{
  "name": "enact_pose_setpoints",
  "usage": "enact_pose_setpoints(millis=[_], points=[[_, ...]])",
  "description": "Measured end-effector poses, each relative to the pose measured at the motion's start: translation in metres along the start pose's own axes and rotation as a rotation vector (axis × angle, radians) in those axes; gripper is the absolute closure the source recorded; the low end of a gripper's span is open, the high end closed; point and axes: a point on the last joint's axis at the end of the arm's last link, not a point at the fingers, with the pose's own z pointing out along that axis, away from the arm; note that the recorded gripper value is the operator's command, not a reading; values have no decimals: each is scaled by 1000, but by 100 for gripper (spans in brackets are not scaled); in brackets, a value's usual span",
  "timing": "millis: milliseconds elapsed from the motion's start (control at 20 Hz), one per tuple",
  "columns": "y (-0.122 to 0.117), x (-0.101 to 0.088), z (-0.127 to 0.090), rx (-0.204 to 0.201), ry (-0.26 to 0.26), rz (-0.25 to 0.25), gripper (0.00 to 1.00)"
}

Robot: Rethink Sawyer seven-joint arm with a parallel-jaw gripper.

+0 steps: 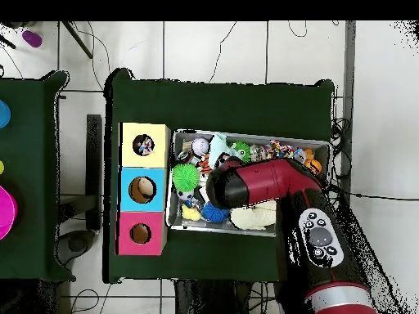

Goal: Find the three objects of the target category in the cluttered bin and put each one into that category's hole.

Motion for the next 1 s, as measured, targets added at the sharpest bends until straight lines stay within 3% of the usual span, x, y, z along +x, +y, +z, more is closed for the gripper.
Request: enact_pose_setpoints(millis=[400,550,650,850,1000], points=[[9,-1,-2,-14,-14,-33,0],[7,2,5,-3,-32,-82,0],[7,5,16,3,-64,-149,0],[9,9,32,-13,-112,-236,0],[6,10,42,-26,-138,-271,0]])
